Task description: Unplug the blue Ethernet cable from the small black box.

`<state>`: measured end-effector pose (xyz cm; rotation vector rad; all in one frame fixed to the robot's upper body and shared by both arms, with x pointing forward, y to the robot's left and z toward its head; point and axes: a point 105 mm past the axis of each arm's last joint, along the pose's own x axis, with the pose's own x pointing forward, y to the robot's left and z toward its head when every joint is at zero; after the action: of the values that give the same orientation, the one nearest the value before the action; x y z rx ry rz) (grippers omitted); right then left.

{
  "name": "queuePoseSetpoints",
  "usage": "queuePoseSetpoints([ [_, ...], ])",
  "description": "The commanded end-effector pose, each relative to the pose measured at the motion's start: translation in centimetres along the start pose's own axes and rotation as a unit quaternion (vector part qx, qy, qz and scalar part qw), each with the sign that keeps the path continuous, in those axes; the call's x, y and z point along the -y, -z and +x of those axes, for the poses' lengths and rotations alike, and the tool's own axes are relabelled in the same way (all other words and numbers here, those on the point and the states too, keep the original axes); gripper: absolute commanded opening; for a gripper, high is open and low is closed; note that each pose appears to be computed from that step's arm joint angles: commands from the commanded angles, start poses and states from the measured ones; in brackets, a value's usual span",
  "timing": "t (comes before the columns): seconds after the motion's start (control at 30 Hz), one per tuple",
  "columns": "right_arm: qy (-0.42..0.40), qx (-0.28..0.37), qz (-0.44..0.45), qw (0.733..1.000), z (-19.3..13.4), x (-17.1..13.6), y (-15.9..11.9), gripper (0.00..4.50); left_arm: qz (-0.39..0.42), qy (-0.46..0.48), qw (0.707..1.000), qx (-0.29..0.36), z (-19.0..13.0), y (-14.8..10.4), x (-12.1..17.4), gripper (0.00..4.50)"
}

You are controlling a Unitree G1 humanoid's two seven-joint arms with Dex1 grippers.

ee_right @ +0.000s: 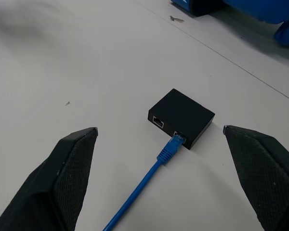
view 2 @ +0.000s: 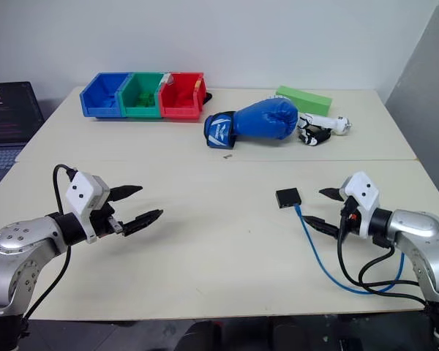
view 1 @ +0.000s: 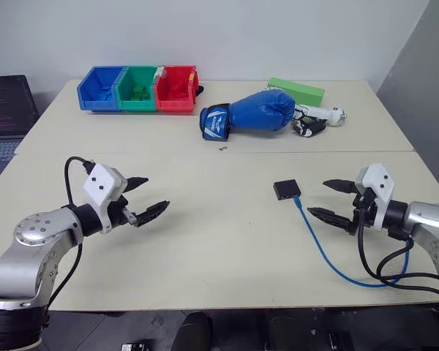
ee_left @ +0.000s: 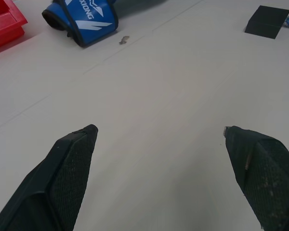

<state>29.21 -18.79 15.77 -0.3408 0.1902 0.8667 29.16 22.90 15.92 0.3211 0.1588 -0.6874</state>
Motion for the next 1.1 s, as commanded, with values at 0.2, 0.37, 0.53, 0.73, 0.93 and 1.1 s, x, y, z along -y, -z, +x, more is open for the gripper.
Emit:
queuePoseSetpoints([
  [0.2,0.012,0.013,-0.016,1.000,-0.2,0.6,-0.8,4.43,0.023,0.007,1.000,0.015,-0.6,-0.9,0.4,4.48],
  [0.37,0.032,0.004,-0.014,0.999,-0.1,0.9,0.0,4.43,0.014,0.015,1.000,0.013,-0.4,-0.7,0.7,4.48],
  [0.53,0.075,0.001,0.011,0.997,0.9,0.4,1.6,4.43,0.024,0.053,0.998,0.016,0.1,-0.9,2.0,4.48],
  [0.73,0.163,0.002,0.057,0.985,2.6,0.0,3.9,4.43,0.009,0.156,0.987,0.030,0.3,-2.0,5.3,4.48],
  [0.93,0.198,0.008,0.106,0.974,4.7,-1.7,5.3,4.43,0.022,0.221,0.975,0.030,0.3,-3.2,7.0,4.48],
  [1.1,0.242,-0.001,0.124,0.962,5.7,-1.6,6.4,4.43,0.027,0.237,0.971,0.027,0.5,-3.6,7.2,4.48],
])
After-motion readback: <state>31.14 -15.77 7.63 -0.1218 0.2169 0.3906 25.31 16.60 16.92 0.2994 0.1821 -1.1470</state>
